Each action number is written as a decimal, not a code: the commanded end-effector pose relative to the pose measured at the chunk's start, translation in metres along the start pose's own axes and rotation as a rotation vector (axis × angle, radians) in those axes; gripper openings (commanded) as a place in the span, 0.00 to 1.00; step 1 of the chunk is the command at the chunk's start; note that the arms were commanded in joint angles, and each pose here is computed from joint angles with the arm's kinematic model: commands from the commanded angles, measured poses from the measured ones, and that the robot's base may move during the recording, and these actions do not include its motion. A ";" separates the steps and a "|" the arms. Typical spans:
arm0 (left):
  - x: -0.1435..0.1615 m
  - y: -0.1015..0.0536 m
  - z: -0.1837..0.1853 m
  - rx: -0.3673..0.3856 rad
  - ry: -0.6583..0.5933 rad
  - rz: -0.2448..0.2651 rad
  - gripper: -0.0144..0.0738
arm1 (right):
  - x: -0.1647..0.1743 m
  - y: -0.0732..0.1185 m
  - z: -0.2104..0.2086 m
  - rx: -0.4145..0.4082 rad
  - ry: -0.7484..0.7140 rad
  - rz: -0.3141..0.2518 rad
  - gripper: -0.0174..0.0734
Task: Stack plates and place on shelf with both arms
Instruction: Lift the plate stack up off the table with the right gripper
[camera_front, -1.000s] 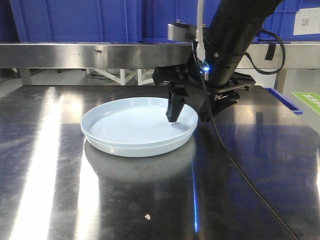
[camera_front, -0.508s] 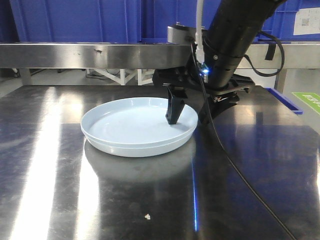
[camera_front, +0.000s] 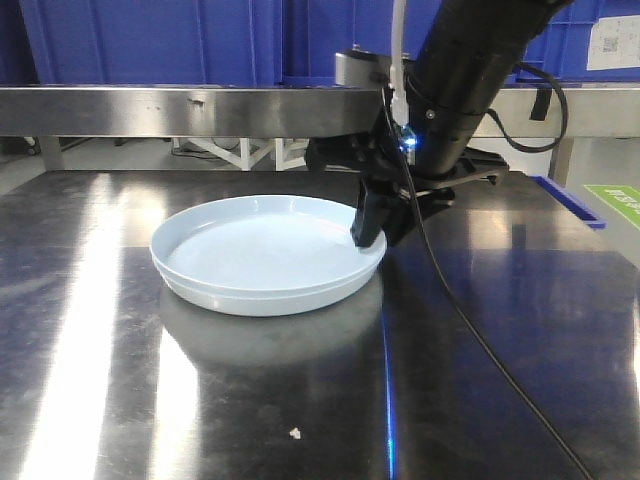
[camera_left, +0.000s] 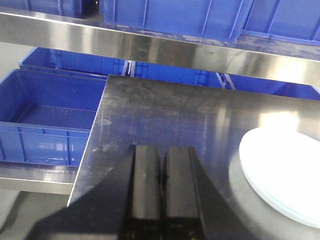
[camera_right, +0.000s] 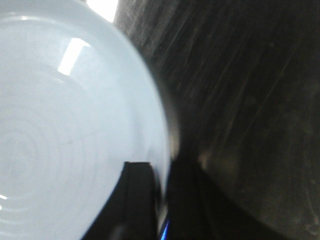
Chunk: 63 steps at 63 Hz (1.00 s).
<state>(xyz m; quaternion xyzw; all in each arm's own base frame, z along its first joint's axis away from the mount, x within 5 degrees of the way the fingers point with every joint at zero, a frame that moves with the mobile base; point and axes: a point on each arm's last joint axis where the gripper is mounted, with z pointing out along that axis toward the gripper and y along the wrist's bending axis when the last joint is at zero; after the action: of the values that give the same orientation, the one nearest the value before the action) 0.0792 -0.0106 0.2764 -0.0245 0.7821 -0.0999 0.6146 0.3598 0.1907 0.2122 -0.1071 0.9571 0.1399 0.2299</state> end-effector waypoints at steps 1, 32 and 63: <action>-0.018 -0.003 -0.003 0.016 -0.114 -0.012 0.27 | -0.022 0.009 -0.031 -0.029 -0.127 -0.024 0.27; -0.018 -0.003 -0.003 0.016 -0.114 -0.012 0.27 | -0.057 0.031 -0.176 -0.116 -0.557 -0.078 0.25; -0.018 -0.003 -0.003 0.016 -0.114 -0.012 0.27 | -0.010 -0.002 -0.289 -0.028 -0.817 -0.089 0.25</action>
<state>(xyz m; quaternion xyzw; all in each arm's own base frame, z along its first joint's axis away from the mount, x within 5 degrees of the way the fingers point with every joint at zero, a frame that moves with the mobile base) 0.0792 -0.0106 0.2764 -0.0245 0.7821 -0.0999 0.6146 0.2699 0.1198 0.4346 -0.1076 0.8289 0.1720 0.5214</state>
